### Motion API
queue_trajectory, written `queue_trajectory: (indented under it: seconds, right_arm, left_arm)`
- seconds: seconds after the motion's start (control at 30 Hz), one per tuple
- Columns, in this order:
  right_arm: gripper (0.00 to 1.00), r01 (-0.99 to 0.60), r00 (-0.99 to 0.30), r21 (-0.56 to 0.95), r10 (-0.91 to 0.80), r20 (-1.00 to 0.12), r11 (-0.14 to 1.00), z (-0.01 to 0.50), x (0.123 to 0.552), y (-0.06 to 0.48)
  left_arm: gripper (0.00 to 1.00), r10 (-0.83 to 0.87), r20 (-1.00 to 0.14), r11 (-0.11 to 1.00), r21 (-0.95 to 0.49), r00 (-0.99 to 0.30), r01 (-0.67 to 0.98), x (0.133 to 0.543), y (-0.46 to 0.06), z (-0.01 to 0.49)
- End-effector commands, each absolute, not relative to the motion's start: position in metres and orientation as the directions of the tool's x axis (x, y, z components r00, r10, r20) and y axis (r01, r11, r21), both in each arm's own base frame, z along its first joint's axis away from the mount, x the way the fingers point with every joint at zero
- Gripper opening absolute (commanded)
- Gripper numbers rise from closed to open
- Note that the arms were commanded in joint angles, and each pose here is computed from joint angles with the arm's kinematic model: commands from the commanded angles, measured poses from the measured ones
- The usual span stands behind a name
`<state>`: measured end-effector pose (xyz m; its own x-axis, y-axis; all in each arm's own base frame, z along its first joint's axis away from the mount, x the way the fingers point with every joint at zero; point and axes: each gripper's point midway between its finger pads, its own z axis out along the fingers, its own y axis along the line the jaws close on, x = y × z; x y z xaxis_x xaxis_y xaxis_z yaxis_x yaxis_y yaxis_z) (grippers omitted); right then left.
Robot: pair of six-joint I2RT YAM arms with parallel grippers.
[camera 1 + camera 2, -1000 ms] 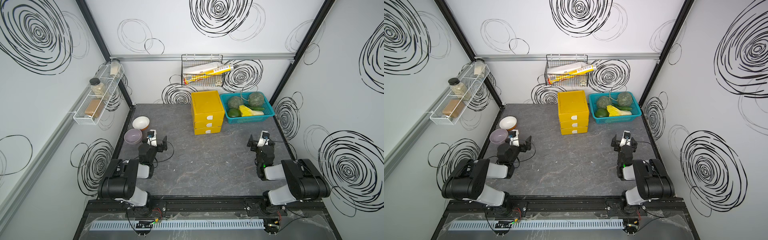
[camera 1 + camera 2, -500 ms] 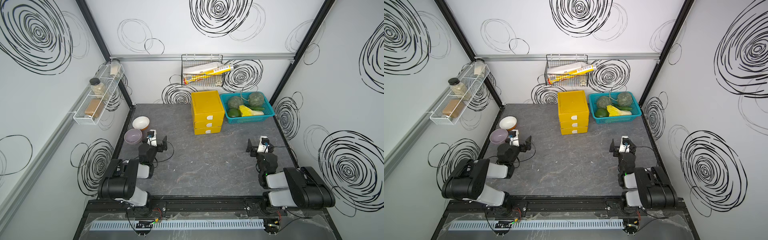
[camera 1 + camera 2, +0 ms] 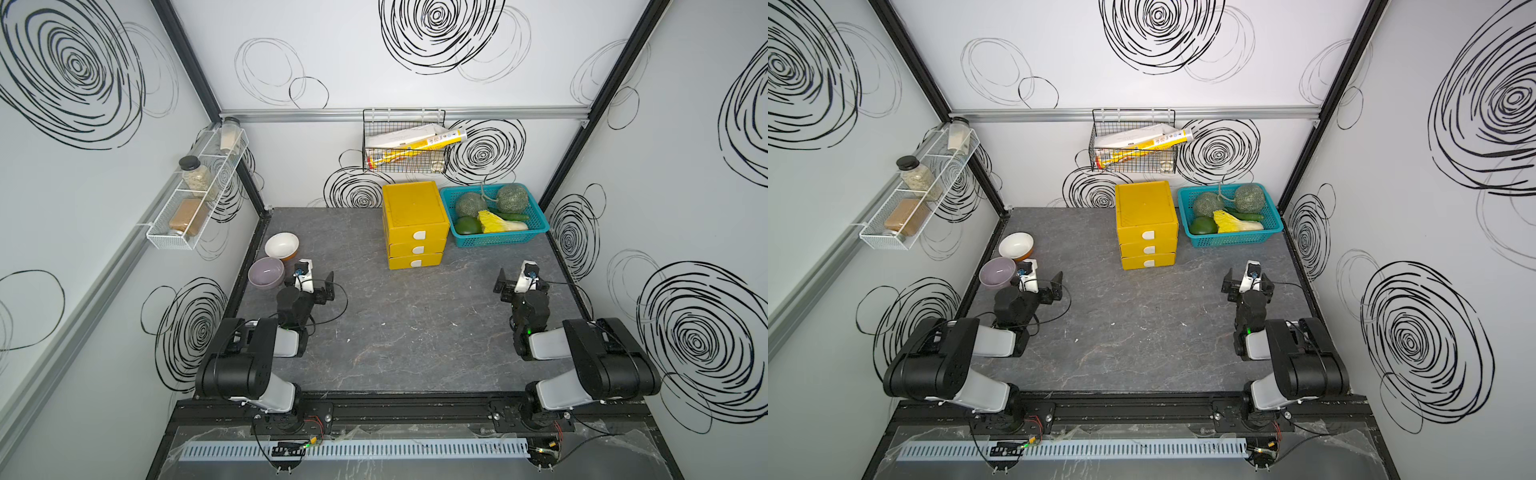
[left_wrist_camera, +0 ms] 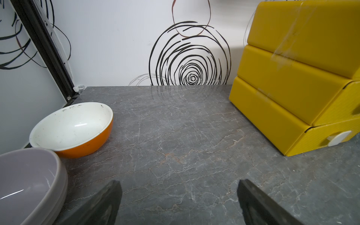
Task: Place the cookies into the drawer by color
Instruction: Reset both arms
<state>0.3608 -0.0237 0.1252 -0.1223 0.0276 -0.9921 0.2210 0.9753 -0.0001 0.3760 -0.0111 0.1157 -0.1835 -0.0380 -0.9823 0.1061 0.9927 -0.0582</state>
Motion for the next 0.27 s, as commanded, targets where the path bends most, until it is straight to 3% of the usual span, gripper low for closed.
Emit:
queue_trajectory:
  seconds: [0.0, 0.23]
  right_arm:
    - [1.0, 0.249, -0.128, 0.008, 0.041, -0.991, 0.968, 0.1239, 0.3615, -0.029]
    - [1.0, 0.25, -0.125, 0.009, 0.041, -0.991, 0.968, 0.125, 0.3613, -0.0291]
  left_arm:
    - [0.99, -0.044, -0.99, 0.994, -0.057, -0.131, 0.096, 0.3778, -0.0071, 0.1279]
    - [0.99, -0.044, -0.99, 0.994, -0.057, -0.131, 0.097, 0.3779, -0.0071, 0.1281]
